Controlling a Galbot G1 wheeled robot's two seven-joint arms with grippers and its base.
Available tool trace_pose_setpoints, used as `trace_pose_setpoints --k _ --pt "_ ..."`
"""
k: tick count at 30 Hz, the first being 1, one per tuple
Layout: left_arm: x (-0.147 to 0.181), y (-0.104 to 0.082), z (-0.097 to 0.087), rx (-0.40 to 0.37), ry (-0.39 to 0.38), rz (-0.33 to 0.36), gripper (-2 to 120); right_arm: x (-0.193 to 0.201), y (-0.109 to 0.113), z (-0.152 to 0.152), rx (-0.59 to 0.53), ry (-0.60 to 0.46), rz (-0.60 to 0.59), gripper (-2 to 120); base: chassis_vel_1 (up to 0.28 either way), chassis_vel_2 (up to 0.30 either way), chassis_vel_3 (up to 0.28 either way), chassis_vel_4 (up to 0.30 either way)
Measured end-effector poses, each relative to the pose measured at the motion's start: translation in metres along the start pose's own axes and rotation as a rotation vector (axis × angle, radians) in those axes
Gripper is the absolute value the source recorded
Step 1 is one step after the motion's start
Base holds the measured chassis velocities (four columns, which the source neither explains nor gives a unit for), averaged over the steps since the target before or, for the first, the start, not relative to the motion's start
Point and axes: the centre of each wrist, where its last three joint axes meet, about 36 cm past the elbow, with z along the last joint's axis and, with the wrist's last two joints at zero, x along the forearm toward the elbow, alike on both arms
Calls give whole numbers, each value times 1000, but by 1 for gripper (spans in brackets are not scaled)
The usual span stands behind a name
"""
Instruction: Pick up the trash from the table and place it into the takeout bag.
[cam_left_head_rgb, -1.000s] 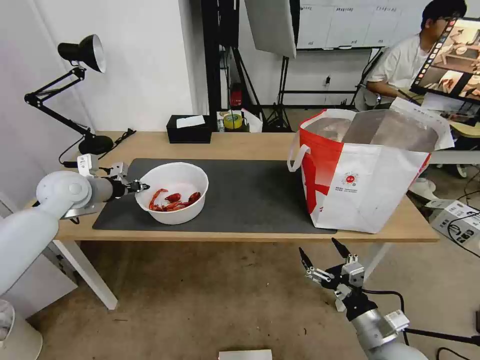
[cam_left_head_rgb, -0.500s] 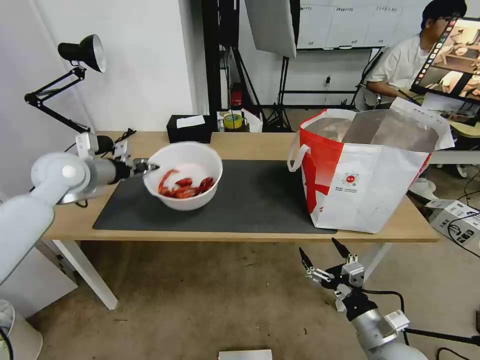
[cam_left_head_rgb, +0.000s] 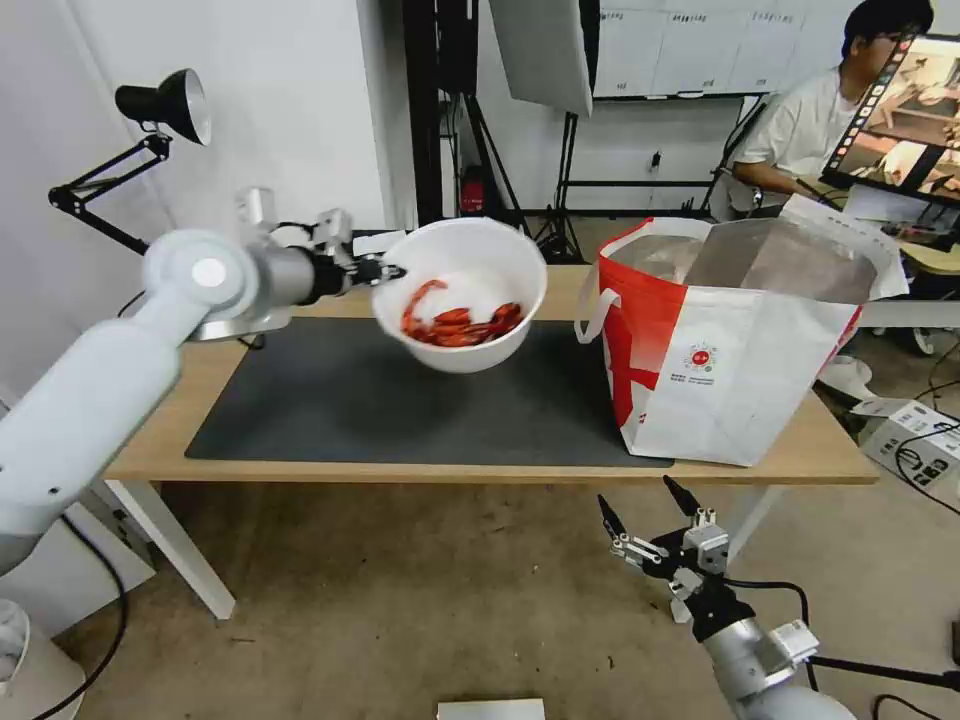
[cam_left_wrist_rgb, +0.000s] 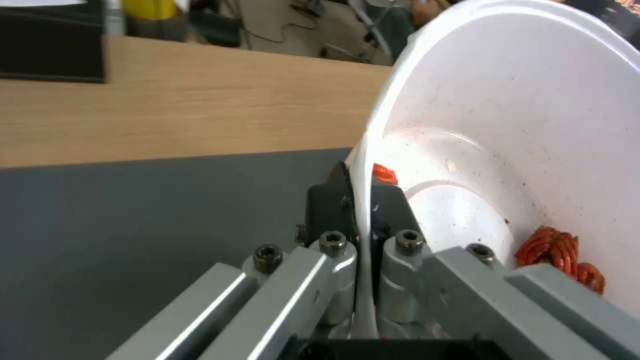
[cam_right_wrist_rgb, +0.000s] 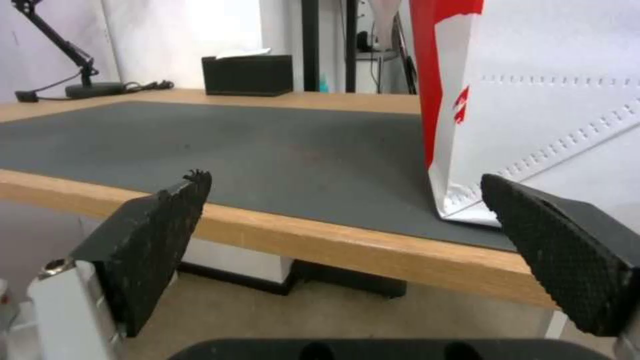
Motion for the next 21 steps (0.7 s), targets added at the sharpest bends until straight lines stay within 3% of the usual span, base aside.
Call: trace_pose_setpoints --k 8,12,17,19,21 --pt "-13 -22 -19 -3 -28 43 0 0 0 0 0 0 0 100 0 0 0 0" --pt "-15 -32 -38 -6 -56 61 0 0 0 0 0 0 0 100 0 0 0 0" --pt "-27 -55 -59 -17 -73 100 0 0 0 0 0 0 0 100 0 0 0 0" --pt "-46 -79 -69 -16 -67 131 0 0 0 0 0 0 0 100 0 0 0 0" --pt "-54 -86 -72 -13 -63 139 0 0 0 0 0 0 0 100 0 0 0 0"
